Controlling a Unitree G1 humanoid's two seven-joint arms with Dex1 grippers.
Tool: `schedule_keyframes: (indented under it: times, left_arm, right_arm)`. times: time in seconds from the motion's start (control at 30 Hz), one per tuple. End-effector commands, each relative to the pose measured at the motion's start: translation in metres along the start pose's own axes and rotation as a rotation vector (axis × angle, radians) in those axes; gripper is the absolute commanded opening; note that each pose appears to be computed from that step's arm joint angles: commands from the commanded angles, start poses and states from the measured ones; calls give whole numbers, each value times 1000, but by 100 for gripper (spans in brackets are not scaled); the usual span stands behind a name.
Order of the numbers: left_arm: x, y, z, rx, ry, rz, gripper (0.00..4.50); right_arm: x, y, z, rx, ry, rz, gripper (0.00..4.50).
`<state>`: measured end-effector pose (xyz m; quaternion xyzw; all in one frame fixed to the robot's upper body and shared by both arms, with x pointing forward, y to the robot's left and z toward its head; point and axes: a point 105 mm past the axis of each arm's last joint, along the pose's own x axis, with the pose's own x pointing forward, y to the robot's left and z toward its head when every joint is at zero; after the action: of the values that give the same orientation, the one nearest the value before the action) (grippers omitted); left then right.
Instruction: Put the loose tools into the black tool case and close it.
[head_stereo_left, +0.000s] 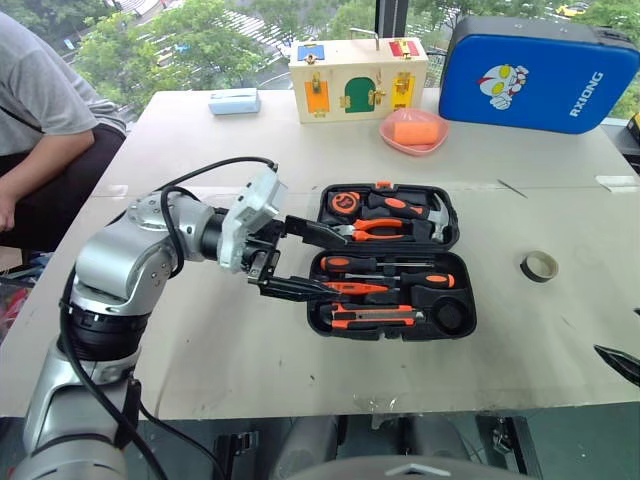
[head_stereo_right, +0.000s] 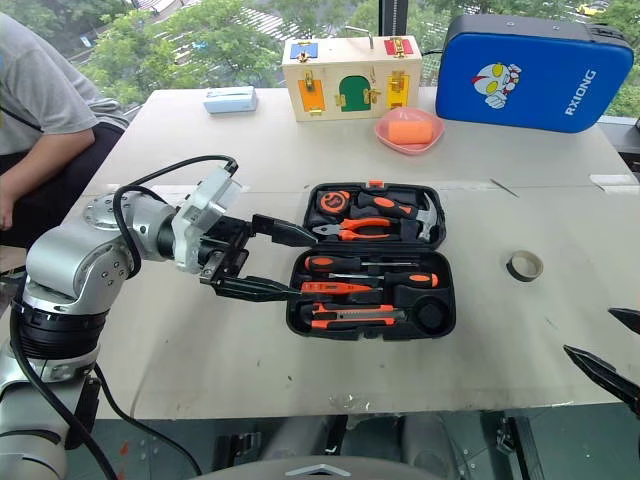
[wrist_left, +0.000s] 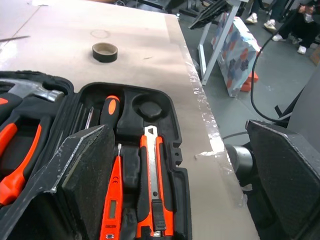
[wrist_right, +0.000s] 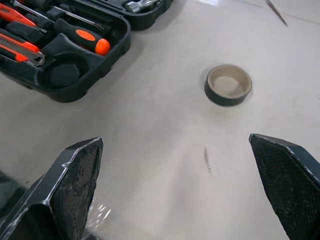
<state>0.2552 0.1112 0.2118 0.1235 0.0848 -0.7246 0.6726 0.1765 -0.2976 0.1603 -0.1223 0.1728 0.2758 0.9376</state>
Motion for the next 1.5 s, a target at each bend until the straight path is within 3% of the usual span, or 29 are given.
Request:
schedule_keyframes:
  times: [0.03, 0.33, 0.37, 0.43, 0.47, 0.5, 0.9, 1.0, 1.1, 1.23, 1.37, 1.5]
  left_arm:
    - [5, -4, 11, 93, 14, -2, 449]
    - [15, -7, 8, 134, 45, 16, 449]
    - [16, -8, 8, 137, 48, 20, 450]
    - [16, -8, 9, 139, 53, 25, 450]
    - [16, -8, 9, 140, 55, 27, 450]
    - [17, -8, 11, 142, 57, 28, 450]
    - [17, -2, 24, 147, 70, 39, 450]
    - [17, 0, 24, 145, 73, 42, 450]
    - [18, 0, 23, 140, 77, 36, 450]
    - [19, -1, 22, 139, 78, 31, 450]
    - [22, -4, 24, 135, 74, 16, 450]
    - [24, -10, 19, 113, 94, -20, 450]
  right_arm:
    - [20, -8, 1, -46, 14, 12, 450]
    - [85, -35, -8, -108, 44, 13, 450]
    - [90, -36, -9, -114, 46, 18, 394]
    - [95, -37, -11, -119, 49, 21, 325]
    - [100, -40, -13, -120, 56, 11, 257]
    - [104, -42, -15, -119, 63, 1, 218]
    - [126, -55, -37, -104, 110, -25, 218]
    - [127, -54, -33, -116, 95, -6, 134]
    - [124, -55, -24, -154, 89, 20, 4]
    - [121, -55, -10, -200, 76, 64, 4]
    - [112, -14, 32, -287, -17, 352, 4]
    - [99, 58, 54, -421, -11, 759, 4]
